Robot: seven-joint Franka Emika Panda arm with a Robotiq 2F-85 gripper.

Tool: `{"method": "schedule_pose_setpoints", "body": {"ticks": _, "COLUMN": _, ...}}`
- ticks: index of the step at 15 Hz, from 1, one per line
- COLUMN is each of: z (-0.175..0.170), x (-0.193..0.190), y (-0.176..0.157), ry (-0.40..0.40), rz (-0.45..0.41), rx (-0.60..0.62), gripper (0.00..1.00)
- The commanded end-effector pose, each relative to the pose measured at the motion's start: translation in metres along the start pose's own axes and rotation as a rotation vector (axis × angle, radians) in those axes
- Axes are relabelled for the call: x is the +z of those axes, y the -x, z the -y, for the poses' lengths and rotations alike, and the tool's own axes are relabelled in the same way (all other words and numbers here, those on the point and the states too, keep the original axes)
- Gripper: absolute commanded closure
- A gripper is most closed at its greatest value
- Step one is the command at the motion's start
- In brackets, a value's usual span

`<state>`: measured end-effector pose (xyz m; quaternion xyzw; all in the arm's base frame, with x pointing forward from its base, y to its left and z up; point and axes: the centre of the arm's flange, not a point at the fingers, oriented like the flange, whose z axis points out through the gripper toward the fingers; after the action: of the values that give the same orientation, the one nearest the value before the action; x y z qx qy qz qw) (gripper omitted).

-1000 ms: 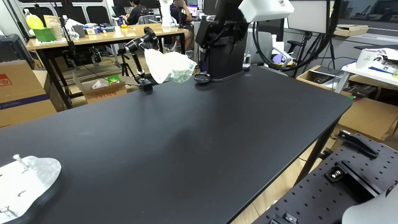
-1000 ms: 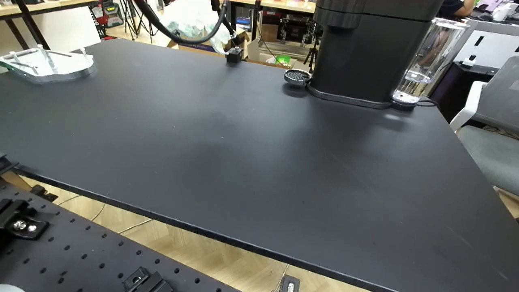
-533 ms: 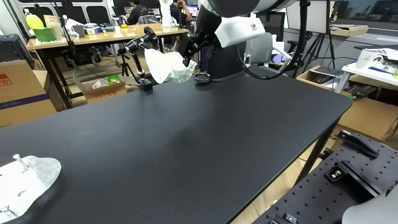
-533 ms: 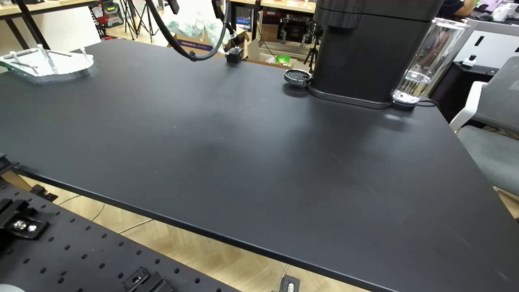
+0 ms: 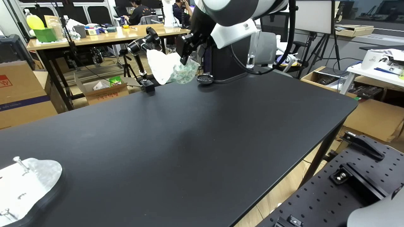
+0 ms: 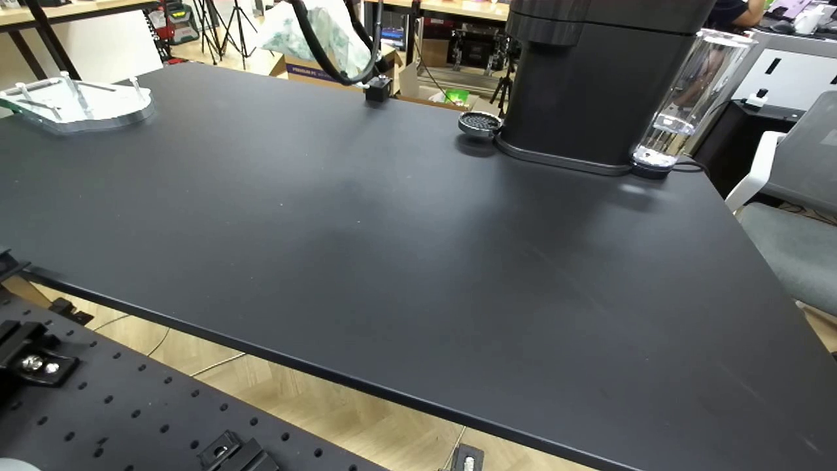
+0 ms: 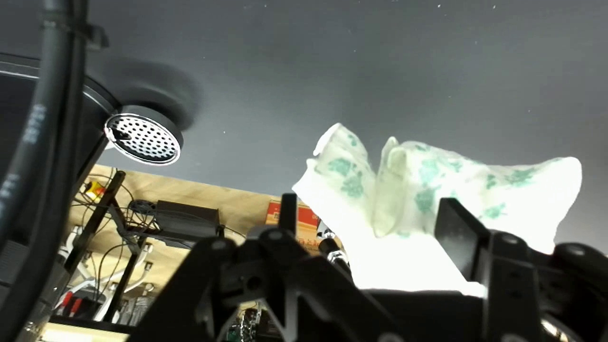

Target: Put the cloth on the table

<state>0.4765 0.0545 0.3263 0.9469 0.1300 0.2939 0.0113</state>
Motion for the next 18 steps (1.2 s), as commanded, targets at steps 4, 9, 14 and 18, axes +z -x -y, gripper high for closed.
{"method": "schedule_pose_setpoints", "body": {"ticks": 4, "z": 0.023, "x": 0.005, "y": -0.011, "ry": -0.041, "rz": 0.015, "rx": 0.004, "gripper": 0.76}}
{"method": "schedule_pose_setpoints", "body": {"ticks": 9, "z": 0.019, "x": -0.003, "y": -0.009, "ry": -0.041, "rz": 0.032, "rx": 0.026, "gripper": 1.00}}
{"method": "schedule_pose_setpoints", "body": {"ticks": 14, "z": -0.001, "x": -0.028, "y": 0.000, "ry": -0.006, "rz": 0.128, "rx": 0.083, "gripper": 0.99}}
{"method": "schedule_pose_setpoints", "body": {"ticks": 18, "z": -0.030, "x": -0.060, "y": 0.018, "ry": 0.032, "rz": 0.285, "rx": 0.138, "gripper": 0.99}}
